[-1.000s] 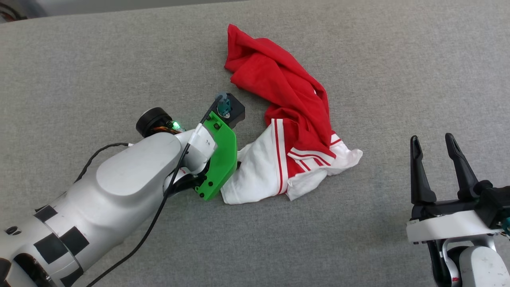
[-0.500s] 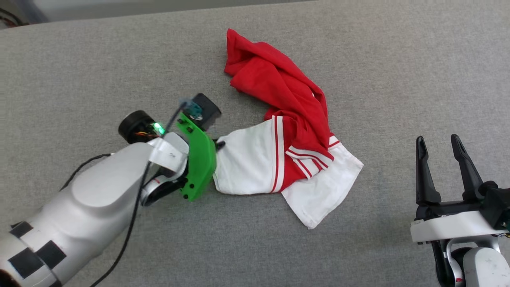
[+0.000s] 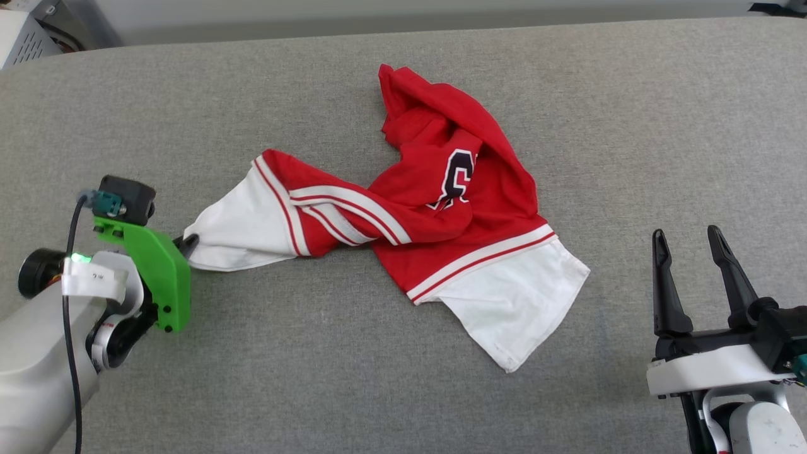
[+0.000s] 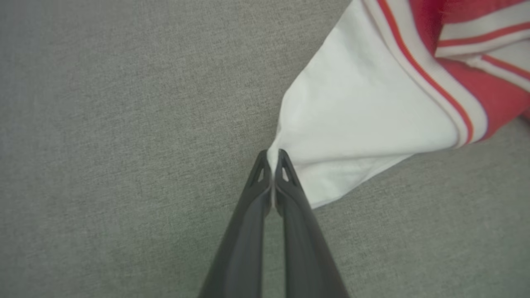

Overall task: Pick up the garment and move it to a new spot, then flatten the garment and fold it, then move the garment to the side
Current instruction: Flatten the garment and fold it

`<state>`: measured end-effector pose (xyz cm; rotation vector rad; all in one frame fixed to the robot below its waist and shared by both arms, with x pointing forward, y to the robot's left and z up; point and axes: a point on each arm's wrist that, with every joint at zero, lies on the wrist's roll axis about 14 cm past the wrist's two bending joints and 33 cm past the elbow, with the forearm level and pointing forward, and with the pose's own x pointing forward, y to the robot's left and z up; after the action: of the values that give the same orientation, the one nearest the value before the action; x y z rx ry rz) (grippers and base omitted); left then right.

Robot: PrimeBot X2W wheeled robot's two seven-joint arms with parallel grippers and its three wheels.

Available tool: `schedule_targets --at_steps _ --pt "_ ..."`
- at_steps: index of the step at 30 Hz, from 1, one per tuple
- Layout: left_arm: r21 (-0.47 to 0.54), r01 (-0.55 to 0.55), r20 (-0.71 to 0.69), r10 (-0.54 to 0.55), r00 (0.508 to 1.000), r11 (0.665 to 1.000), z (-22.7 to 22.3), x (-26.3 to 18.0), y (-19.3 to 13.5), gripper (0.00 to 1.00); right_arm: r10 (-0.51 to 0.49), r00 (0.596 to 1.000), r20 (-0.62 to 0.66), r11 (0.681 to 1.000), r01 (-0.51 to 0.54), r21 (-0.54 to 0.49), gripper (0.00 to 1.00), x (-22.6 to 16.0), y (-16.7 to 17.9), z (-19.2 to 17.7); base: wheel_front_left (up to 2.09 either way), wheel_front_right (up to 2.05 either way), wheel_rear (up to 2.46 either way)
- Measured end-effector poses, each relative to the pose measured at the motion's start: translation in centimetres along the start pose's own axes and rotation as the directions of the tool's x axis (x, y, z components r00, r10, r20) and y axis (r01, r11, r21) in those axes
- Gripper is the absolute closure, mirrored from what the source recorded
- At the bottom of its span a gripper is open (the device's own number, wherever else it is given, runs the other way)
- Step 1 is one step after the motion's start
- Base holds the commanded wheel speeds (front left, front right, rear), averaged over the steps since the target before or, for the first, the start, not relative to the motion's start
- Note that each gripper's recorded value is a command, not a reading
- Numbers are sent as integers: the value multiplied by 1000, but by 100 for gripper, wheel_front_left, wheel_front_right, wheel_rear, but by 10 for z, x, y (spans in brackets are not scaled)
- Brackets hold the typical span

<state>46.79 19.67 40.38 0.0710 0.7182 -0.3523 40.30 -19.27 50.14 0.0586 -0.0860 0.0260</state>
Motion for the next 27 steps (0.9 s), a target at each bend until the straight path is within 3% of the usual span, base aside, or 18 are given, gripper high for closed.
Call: schedule_targets --at_steps 5,7,13,14,15,23,27 --pt "-44 -69 -56 67 996 997 -34 0 16 100 -5 1000 -5 1000 5 -8 0 -3 -2 -1 0 0 0" --pt "-53 -76 -29 74 997 996 -35 0 15 0 -7 1000 -6 1000 7 -10 0 -5 -2 0 0 0 0" --pt "-50 -132 252 141 957 990 12 -13 17 0 12 999 42 999 -11 -46 0 -6 0 18 0 0 0" --pt "-33 -153 312 155 937 988 23 -19 19 0 20 998 58 998 -16 -59 0 -5 0 23 0 0 0" --pt "-14 -205 420 192 887 979 46 -35 18 0 50 992 112 993 -37 -112 0 0 -2 43 0 0 0" --pt "-45 -316 627 274 729 948 72 -91 -3 0 197 955 224 954 -134 -266 0 27 8 91 0 0 0" --pt "-84 -360 653 324 685 929 55 -111 -10 0 288 950 119 920 -240 -310 0 38 18 75 0 0 0"
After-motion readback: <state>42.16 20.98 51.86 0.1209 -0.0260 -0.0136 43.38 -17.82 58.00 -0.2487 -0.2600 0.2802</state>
